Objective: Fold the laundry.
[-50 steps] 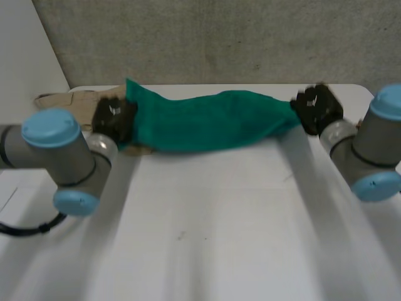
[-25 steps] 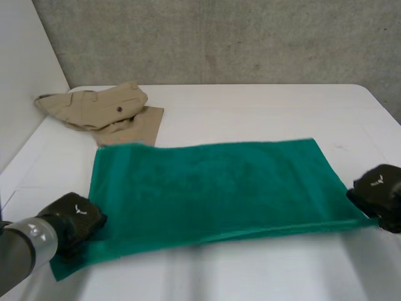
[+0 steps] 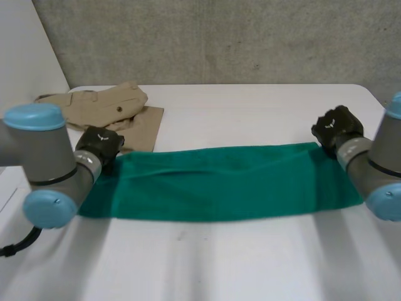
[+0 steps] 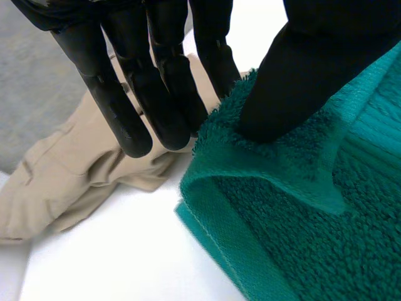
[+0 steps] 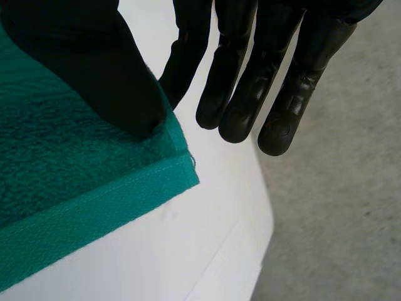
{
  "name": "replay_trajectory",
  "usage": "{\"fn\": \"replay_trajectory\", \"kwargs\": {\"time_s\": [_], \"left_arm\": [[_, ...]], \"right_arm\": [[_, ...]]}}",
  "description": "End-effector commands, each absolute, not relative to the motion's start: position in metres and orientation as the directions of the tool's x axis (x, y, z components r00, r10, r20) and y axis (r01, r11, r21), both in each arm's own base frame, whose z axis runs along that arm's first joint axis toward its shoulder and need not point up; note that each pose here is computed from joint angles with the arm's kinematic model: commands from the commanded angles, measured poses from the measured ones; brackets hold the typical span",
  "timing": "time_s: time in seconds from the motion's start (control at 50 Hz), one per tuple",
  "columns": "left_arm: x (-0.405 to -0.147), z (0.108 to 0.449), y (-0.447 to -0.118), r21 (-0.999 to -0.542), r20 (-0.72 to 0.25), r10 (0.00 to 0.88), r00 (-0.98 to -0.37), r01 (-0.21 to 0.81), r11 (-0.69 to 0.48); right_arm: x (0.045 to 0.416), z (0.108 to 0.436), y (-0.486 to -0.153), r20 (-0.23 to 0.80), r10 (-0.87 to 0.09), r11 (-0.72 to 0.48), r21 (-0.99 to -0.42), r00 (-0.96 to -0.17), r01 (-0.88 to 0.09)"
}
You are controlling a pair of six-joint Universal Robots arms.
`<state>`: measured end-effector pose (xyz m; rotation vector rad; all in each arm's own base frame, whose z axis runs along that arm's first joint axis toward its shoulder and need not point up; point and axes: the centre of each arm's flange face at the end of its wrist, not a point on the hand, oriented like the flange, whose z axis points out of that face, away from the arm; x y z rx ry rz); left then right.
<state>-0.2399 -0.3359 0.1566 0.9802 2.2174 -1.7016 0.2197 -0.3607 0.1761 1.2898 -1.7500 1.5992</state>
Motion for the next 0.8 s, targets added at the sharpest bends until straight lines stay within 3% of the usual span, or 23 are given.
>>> {"fn": "replay_trajectory", "kwargs": {"time_s": [0.02,0.28,0.44,0.52,0.62,0.7,0.8], "left_arm": [[-0.242,0.144,-0.365,-0.788,-0.546,0.296,-0.784,0.6,0.135],[-0.242,0.137,-0.365,-0.787,-0.552,0.278,-0.786,0.601,0.139],[-0.259,0.142,-0.356,-0.8,-0.545,0.301,-0.783,0.592,0.092],[-0.265,0.15,-0.352,-0.808,-0.541,0.303,-0.784,0.585,0.069],[-0.261,0.182,-0.339,-0.825,-0.536,0.278,-0.797,0.565,0.028],[-0.256,0.201,-0.323,-0.831,-0.534,0.273,-0.801,0.556,0.007],[-0.252,0.211,-0.298,-0.835,-0.526,0.307,-0.793,0.55,-0.012]], "right_arm": [[0.24,0.161,-0.395,0.833,-0.288,-0.157,-0.528,-0.473,-0.835],[0.263,0.135,-0.432,0.852,-0.22,-0.225,-0.517,-0.474,-0.826],[0.265,0.135,-0.435,0.845,-0.194,-0.186,-0.531,-0.499,-0.827],[0.257,0.164,-0.431,0.805,-0.141,-0.143,-0.593,-0.577,-0.792],[0.243,0.22,-0.409,0.659,-0.138,-0.15,-0.752,-0.739,-0.642],[0.227,0.244,-0.389,0.603,-0.201,-0.141,-0.798,-0.772,-0.586],[0.205,0.235,-0.363,0.562,-0.349,-0.021,-0.805,-0.75,-0.593]]}}
